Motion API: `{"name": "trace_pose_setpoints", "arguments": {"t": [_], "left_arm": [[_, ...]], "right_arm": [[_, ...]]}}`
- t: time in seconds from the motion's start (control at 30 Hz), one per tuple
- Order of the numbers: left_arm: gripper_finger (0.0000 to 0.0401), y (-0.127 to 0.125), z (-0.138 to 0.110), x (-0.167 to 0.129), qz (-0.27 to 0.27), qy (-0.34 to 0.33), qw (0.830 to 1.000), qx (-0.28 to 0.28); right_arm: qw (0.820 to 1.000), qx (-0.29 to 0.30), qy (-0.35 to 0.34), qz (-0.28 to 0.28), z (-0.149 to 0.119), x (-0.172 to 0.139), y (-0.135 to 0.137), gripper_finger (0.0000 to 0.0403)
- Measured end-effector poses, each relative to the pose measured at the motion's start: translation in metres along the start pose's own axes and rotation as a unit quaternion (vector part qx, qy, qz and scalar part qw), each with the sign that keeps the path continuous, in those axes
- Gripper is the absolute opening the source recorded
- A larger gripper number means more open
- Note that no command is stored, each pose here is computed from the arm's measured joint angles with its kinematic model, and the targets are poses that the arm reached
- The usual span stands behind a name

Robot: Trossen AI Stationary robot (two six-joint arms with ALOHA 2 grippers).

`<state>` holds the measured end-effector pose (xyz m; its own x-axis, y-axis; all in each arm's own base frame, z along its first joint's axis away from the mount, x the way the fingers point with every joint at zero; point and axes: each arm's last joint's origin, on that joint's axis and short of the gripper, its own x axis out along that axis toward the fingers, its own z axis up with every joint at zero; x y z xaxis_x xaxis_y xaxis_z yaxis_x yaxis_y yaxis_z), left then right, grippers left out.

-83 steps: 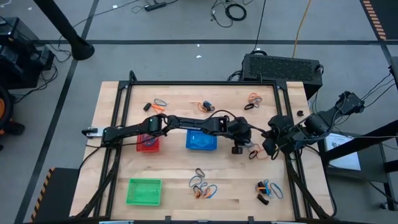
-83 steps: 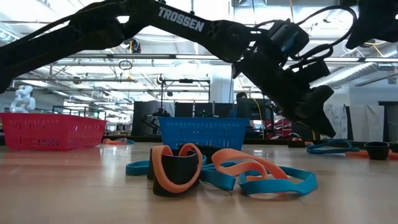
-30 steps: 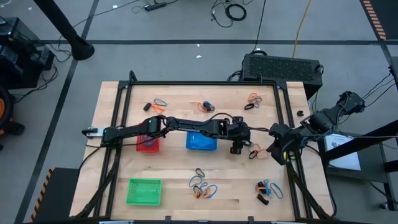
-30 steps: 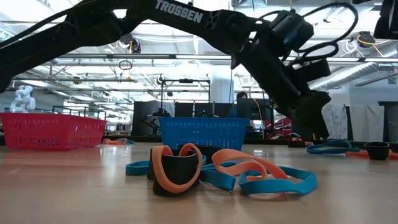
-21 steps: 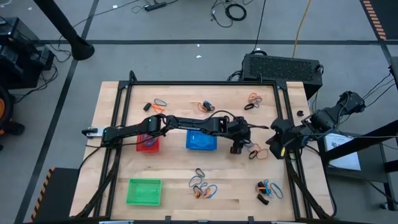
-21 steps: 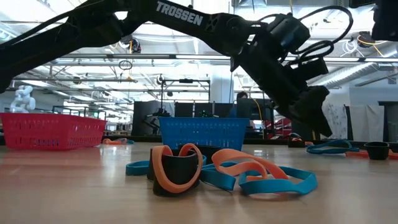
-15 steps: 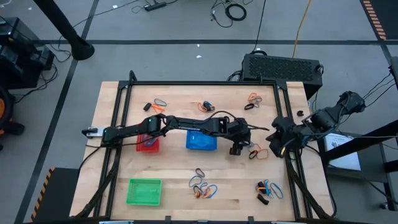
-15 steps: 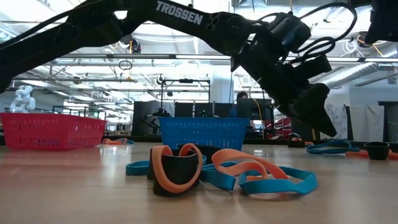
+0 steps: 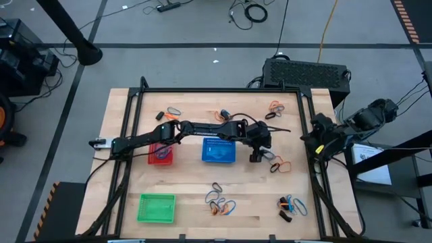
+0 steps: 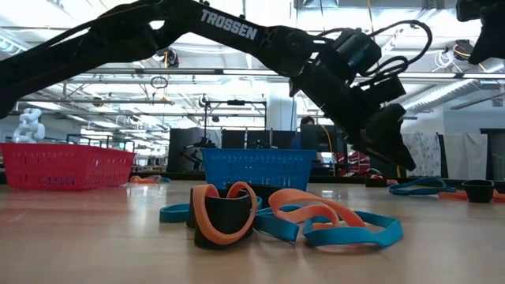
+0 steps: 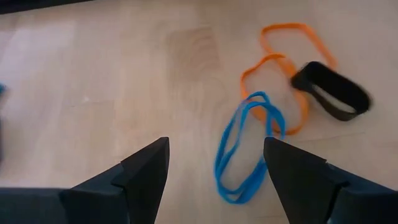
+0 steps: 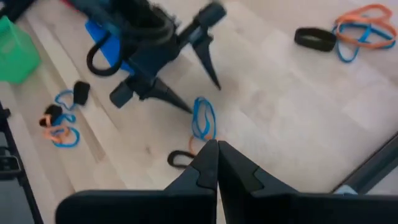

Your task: Sort rubber bands into baskets

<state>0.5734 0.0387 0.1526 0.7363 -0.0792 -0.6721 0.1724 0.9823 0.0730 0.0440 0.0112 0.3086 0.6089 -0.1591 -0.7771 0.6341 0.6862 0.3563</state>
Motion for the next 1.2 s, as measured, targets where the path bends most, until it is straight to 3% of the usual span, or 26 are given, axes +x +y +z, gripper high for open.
{"name": "trace_pose_setpoints", "arguments": {"t": [0.43,0.77,1.2], "left_arm": [[0.0268,-0.002,-0.009,0.012,-0.011,0.001,1.000,-0.003],[0.0206,-0.002,-0.015,0.016,-0.013,0.014,1.000,-0.006],[0.0202,-0.004,-0.020,0.021,-0.014,0.021,1.000,-0.019]], "right_arm": [[0.999,0.006,-0.037,0.008,0.002,-0.005,-0.009,0.0000],[0.999,0.006,-0.037,0.008,0.002,-0.005,-0.009,0.0000],[0.999,0.000,-0.036,0.007,0.002,-0.005,-0.009,0.0000]]}}
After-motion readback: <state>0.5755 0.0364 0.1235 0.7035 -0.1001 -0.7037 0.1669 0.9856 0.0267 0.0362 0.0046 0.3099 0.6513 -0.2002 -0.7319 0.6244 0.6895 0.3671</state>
